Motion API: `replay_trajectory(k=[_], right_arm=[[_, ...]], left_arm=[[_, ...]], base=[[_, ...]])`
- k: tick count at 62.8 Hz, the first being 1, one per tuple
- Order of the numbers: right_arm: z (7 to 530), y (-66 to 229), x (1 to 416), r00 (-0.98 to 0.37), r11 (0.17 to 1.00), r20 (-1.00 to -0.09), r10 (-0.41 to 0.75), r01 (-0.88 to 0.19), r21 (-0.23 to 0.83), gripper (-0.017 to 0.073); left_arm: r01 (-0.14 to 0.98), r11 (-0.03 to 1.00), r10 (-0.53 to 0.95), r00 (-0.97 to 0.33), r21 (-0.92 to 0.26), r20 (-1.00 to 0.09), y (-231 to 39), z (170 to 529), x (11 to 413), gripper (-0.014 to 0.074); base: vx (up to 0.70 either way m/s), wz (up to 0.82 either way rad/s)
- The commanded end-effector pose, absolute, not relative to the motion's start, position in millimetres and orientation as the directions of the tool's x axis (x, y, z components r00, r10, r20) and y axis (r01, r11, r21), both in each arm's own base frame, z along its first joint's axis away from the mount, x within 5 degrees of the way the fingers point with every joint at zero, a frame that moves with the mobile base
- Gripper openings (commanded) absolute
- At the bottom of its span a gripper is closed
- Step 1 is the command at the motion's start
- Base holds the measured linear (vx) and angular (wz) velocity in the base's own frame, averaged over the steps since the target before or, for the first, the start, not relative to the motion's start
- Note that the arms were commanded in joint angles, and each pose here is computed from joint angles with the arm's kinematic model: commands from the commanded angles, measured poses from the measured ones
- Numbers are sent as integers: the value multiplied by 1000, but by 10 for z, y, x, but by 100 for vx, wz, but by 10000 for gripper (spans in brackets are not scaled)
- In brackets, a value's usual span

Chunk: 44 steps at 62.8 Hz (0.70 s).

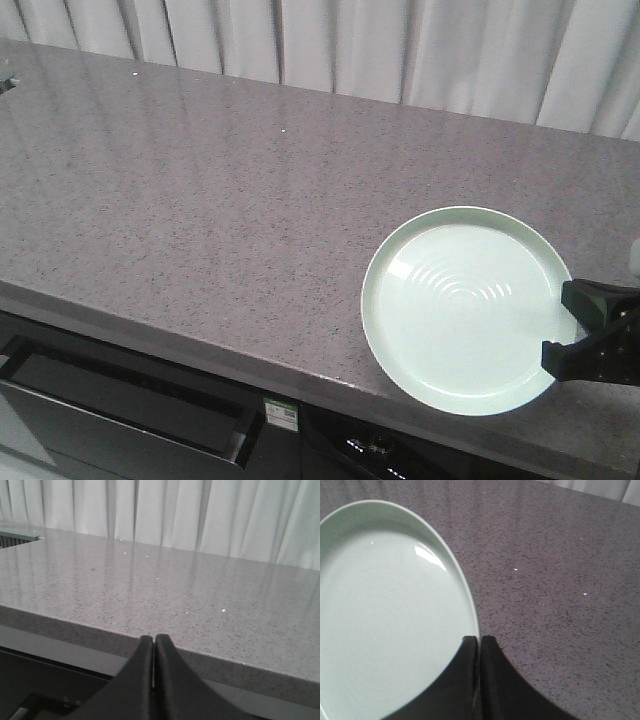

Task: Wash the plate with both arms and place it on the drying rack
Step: 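Hold the plate in the right gripper while the base turns away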

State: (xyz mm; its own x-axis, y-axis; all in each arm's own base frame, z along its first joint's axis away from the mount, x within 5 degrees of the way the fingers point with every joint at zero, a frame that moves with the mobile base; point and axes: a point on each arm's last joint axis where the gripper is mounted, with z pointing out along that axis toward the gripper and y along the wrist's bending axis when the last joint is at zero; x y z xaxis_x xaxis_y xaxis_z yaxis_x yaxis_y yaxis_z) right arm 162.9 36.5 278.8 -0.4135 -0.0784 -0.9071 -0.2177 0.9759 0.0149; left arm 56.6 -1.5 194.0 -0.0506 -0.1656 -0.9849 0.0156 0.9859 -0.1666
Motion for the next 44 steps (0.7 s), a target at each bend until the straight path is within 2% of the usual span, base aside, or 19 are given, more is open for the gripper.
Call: replay_trajectory(k=[1, 44], right_arm=[[2967, 361, 1657, -308, 977, -949, -64, -215, 4, -8], [2963, 361, 1656, -312, 977, -948, -65, -215, 4, -8]], left_arm=[[28, 983, -183, 19, -183, -983, -14, 1961, 561, -6], [28, 983, -183, 19, -183, -983, -14, 1961, 561, -6]], base=[[-6, 28], [-7, 27]])
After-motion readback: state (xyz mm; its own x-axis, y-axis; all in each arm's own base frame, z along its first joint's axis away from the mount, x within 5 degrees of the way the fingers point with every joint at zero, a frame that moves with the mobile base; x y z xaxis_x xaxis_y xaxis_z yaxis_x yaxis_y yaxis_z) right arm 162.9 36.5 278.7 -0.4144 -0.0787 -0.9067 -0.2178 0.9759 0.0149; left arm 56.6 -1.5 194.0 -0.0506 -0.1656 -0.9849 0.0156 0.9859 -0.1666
